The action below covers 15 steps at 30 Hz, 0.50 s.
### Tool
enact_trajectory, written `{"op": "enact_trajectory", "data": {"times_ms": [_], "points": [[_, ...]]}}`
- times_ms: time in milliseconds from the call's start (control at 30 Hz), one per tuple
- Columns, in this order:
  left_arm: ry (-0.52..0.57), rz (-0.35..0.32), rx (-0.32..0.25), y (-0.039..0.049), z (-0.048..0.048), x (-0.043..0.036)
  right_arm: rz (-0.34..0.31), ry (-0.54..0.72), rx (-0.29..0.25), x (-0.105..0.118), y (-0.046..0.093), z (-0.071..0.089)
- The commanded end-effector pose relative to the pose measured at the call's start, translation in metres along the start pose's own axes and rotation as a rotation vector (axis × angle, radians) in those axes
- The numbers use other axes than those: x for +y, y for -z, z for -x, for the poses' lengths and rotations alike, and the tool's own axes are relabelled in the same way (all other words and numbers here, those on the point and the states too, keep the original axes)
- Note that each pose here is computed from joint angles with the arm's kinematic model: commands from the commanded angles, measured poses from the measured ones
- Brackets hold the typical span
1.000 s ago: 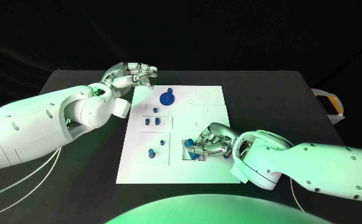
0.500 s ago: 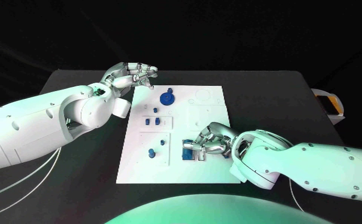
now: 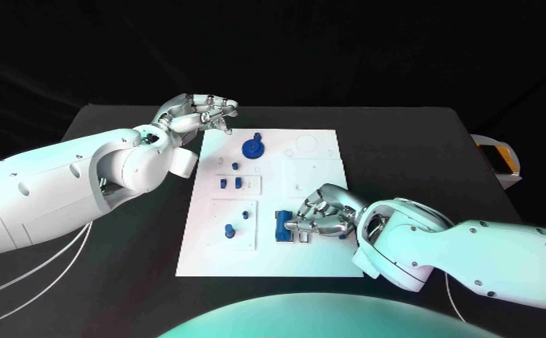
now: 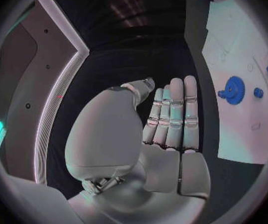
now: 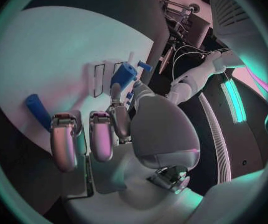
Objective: Assemble the parts on the task board
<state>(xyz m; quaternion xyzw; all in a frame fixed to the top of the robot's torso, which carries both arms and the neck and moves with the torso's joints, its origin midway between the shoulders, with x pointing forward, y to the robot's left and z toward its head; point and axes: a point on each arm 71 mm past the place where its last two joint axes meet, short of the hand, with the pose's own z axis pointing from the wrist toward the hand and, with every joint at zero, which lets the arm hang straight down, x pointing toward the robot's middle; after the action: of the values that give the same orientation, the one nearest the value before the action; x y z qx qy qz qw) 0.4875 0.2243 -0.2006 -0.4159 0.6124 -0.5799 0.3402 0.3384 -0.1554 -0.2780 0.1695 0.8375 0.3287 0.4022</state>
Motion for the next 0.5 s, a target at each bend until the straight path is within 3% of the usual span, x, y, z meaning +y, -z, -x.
{"op": "enact_trajectory", "data": {"times_ms": [33, 500], "points": [[0.006, -0.007, 0.015, 0.0000, -0.0021, -0.0011, 0.077, 0.054, 0.013, 0.0053, 0.0034, -0.0017], [0.006, -0.007, 0.016, 0.0003, -0.0019, -0.0011, 0.088, 0.139, 0.067, 0.0083, 0.0013, -0.0085]]}}
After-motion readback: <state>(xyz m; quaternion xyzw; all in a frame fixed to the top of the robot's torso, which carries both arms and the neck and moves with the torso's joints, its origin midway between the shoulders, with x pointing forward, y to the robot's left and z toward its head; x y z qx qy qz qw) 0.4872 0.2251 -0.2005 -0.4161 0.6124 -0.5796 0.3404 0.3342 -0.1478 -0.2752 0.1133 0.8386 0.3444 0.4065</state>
